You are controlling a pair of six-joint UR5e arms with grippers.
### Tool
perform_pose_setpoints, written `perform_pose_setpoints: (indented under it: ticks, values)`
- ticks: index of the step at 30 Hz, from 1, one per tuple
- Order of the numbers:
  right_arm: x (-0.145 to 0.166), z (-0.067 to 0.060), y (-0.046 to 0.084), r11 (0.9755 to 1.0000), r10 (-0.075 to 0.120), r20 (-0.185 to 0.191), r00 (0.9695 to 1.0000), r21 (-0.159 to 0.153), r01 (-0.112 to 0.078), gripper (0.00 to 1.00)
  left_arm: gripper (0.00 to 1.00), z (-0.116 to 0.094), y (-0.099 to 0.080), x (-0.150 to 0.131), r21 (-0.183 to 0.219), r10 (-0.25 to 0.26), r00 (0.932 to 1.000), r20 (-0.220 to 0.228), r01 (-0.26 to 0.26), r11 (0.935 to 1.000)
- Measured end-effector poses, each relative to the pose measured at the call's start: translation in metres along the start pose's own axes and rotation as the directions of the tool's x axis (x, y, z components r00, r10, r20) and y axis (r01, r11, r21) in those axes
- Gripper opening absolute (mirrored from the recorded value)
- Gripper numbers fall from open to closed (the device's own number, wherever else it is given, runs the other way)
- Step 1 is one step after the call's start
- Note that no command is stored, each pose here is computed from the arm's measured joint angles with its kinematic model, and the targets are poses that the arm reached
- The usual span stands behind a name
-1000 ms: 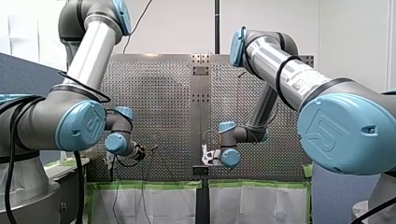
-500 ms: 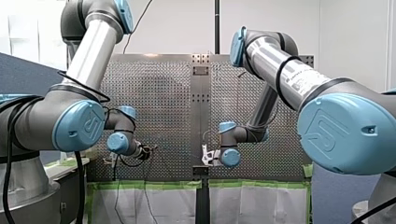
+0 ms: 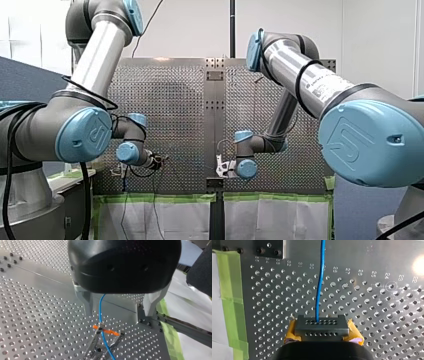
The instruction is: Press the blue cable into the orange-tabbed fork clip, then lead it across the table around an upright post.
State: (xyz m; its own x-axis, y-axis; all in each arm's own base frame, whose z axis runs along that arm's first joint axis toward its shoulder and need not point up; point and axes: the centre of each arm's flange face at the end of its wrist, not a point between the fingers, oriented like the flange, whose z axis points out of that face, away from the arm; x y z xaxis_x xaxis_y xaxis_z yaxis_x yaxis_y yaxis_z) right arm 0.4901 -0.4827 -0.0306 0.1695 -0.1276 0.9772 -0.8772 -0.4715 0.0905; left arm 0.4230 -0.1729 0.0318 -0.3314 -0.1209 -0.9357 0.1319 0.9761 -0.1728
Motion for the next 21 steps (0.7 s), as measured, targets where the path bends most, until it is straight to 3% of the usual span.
perform_pose_setpoints:
  ticks: [21]
  values:
    - [-0.0011, -0.0006, -0.0012, 0.9999, 0.003, 0.006, 1.0, 0.016, -0.003, 0.0, 1.0, -0.0021, 0.0002, 0.0019, -0.015, 0.012, 0.9998, -0.014, -0.012, 0.9998]
